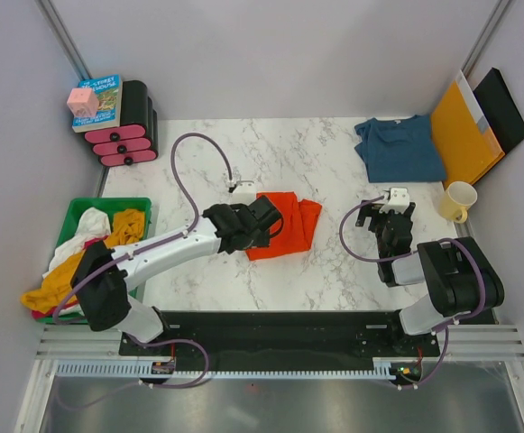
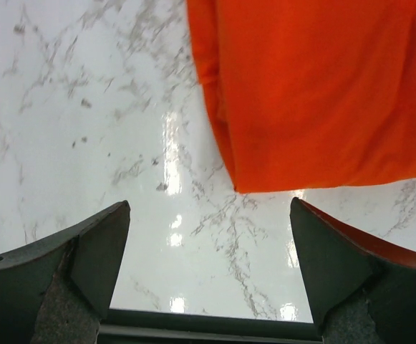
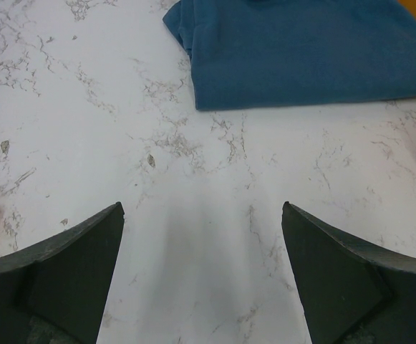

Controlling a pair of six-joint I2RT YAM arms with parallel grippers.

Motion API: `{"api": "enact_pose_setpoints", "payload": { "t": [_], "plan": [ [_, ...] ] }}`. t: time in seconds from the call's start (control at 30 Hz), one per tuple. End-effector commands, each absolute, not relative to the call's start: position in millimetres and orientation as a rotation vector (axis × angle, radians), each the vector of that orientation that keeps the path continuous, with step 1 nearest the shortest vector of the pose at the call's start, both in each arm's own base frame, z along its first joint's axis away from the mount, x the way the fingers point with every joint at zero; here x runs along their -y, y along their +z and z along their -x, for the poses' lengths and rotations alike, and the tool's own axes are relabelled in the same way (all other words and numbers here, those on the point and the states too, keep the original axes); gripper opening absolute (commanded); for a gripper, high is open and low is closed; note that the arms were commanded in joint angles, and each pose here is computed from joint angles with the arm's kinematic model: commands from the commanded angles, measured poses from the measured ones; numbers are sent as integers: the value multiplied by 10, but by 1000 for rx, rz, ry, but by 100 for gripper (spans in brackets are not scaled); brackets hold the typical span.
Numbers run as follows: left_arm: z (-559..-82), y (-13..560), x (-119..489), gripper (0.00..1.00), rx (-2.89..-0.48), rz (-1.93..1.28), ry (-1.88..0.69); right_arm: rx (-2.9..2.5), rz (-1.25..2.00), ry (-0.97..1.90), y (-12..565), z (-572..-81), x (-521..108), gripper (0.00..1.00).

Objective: Fold and stack the t-shirts
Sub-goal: Fold the tshirt

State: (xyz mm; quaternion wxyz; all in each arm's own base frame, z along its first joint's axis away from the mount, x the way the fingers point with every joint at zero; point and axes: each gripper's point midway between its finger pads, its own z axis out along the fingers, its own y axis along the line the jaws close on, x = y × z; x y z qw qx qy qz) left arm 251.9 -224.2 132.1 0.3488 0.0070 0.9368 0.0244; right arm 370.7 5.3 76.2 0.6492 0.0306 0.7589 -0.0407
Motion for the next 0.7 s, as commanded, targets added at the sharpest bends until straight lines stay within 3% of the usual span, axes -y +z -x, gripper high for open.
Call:
{"api": "enact_pose_setpoints", "payload": {
  "t": [0.0,0.3,0.47,0.57,0.6,0.63,0.67],
  "plan": [
    [-2292,1448,1969,100,-2401,319,24,-1668,-23,-25,920,-3770,-176,98],
    [-2177,1610,1900,100,-2355,368,-118,-1667,31,37,935,-3791,-239,98],
    [-2186,1603,1817,100,-2304,518,-118,-1713,313,178,1217,-3931,-622,98],
    [-2182,1523,1836,100,-2321,545,-106,-1778,151,163,1480,-4166,-490,98],
    [-2189,1527,1859,100,-2327,539,-107,-1925,133,204,1266,-4095,-526,98],
    [-2193,1477,1888,100,-2343,522,-87,-1907,165,234,1589,-4256,-601,98],
    [-2189,1460,1915,100,-2356,525,-93,-2049,197,278,1415,-4113,-668,98]
  ]
}}
